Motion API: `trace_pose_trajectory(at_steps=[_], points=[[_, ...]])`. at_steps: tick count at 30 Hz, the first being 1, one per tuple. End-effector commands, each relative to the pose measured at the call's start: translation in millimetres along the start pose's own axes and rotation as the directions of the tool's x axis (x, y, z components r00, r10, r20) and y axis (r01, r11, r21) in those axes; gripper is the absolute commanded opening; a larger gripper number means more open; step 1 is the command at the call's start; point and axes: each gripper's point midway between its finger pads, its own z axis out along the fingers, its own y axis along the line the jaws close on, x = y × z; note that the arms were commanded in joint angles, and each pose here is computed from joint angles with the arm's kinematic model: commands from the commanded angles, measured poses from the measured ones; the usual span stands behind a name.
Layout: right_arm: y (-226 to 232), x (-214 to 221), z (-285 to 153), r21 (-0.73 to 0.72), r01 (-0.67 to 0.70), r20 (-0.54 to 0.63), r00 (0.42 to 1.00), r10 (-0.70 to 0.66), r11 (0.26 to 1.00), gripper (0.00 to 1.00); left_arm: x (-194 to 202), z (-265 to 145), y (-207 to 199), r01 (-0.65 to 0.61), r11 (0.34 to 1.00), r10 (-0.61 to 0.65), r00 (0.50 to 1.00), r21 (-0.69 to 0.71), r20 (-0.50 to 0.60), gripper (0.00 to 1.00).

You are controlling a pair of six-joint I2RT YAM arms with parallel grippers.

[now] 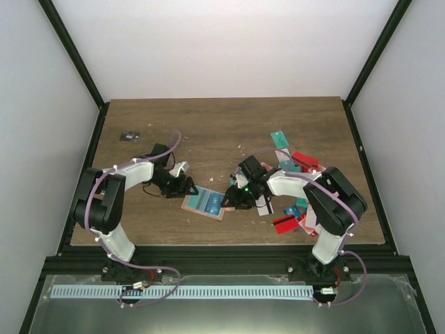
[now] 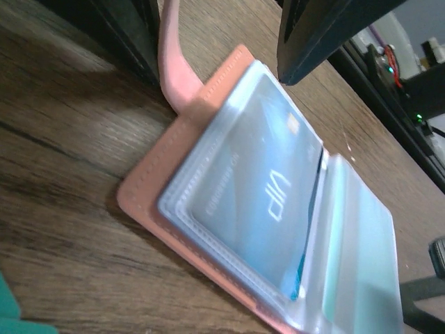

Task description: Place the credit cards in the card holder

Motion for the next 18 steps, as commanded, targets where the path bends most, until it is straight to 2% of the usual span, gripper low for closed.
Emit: trace_pose_trajectory(at_steps=[1, 9, 18], points=[[-10.3, -2.0, 12.3, 0.032, -0.004, -0.021, 1.000, 0.005, 0.999, 0.44, 7.1, 7.1, -1.5, 0.013, 0.999, -0.012, 1.000, 0.045, -0.024, 0.70], [-22.9, -0.8, 19.9, 0.075, -0.013, -0.037, 0.999, 0.016, 0.997, 0.28, 0.9, -9.9, -25.6, -0.007, 0.993, 0.004, 1.000, 0.115, 0.021, 0.67], [-29.4, 1.4, 25.5, 0.085, -0.019, -0.054, 0.998, 0.024, 0.996, 0.26, -1.6, -22.6, -43.2, -0.024, 0.986, 0.017, 0.999, 0.166, 0.047, 0.66]])
